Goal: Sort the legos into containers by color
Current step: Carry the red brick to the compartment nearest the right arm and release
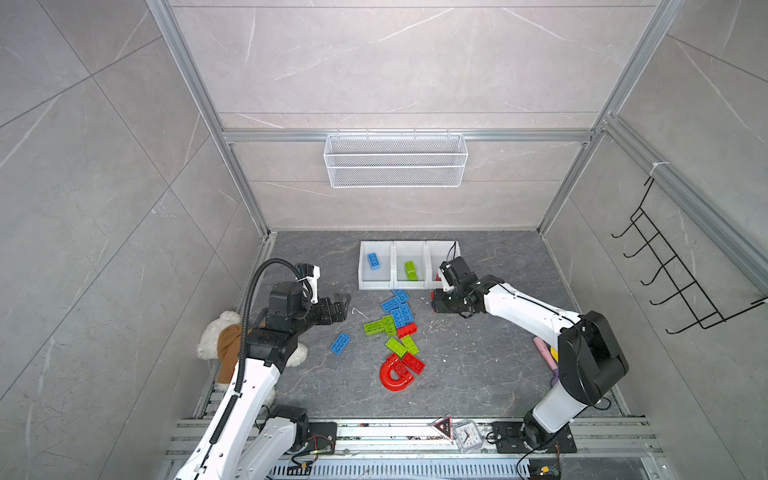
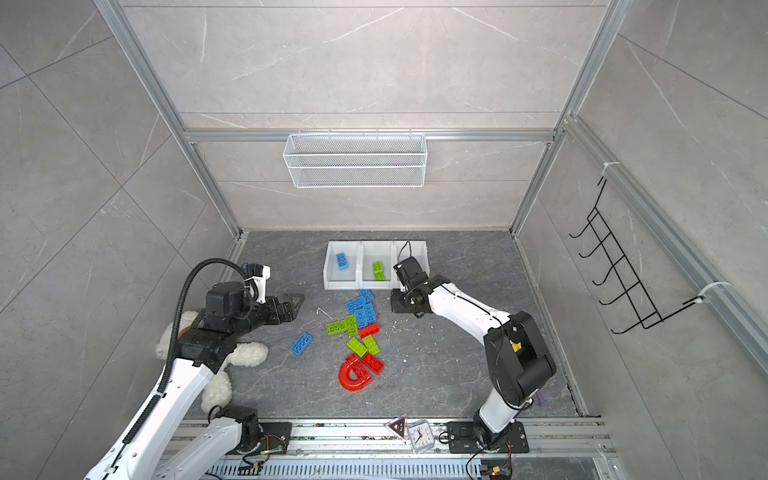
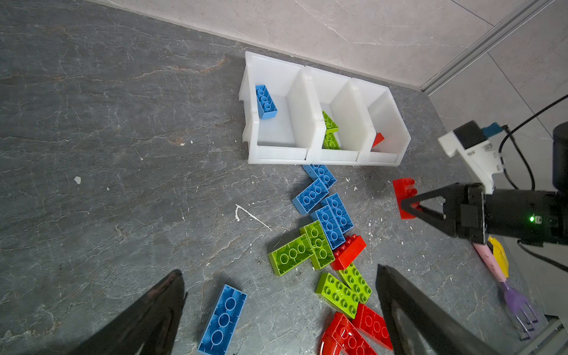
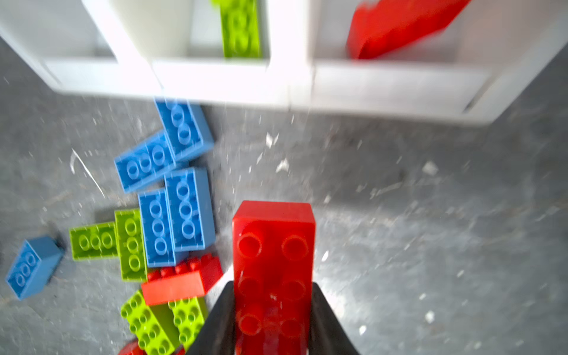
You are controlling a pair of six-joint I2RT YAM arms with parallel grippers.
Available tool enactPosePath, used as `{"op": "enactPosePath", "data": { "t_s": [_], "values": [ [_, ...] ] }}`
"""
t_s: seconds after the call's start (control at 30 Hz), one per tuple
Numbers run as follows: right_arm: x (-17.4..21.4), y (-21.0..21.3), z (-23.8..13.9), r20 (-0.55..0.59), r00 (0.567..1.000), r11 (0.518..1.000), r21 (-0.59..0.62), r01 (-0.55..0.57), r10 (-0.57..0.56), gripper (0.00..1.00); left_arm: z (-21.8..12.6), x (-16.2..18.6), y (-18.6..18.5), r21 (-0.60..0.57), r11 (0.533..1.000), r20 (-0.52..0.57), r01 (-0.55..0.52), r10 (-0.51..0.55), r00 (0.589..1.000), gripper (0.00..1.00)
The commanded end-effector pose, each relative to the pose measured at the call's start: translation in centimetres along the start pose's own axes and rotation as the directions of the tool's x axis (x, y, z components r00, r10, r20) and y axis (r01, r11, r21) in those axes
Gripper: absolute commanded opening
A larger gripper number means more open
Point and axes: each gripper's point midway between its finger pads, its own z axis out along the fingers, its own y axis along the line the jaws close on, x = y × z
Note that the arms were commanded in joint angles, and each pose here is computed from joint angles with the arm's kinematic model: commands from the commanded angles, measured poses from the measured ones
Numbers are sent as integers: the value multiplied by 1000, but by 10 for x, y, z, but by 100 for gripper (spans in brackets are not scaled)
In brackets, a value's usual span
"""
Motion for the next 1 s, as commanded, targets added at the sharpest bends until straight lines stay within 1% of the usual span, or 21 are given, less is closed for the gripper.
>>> {"op": "enactPosePath", "data": {
  "t_s": [0.0,0.27,0.47,0.5,0.63,0.7,0.73,0.83,0.97],
  "values": [
    [-36,-11,-8,57,998,999,-29,42,-40,23,-8,-16,-11,30,999,49,-34,33,998,100],
    [-98,-37,5,135,991,1000,-15,26,-24,23,-9,-15,-7,11,999,44,-32,32,999,100],
    [-123,-50,24,145,989,1000,-6,-3,4,25,-8,-14,-7,7,999,36,-31,31,999,100],
    [-127,-52,26,148,989,1000,2,-8,8,26,-8,-14,-7,8,999,34,-32,32,999,100],
    [-134,-55,33,153,988,1000,1,-11,11,39,-7,-13,-7,7,1000,33,-30,30,999,100],
    [-137,-58,33,155,988,1000,9,-14,12,49,-7,-14,-7,10,999,33,-30,30,999,100],
    [-137,-59,33,153,988,1000,12,-14,12,53,-8,-14,-8,12,999,34,-31,30,999,100],
    [-137,-58,24,160,987,1000,12,-4,2,58,-9,-14,-8,13,999,38,-31,31,999,100],
    [-128,-42,-1,191,981,998,-51,44,-34,60,-8,-15,-10,23,999,42,-29,28,999,100]
  ]
}}
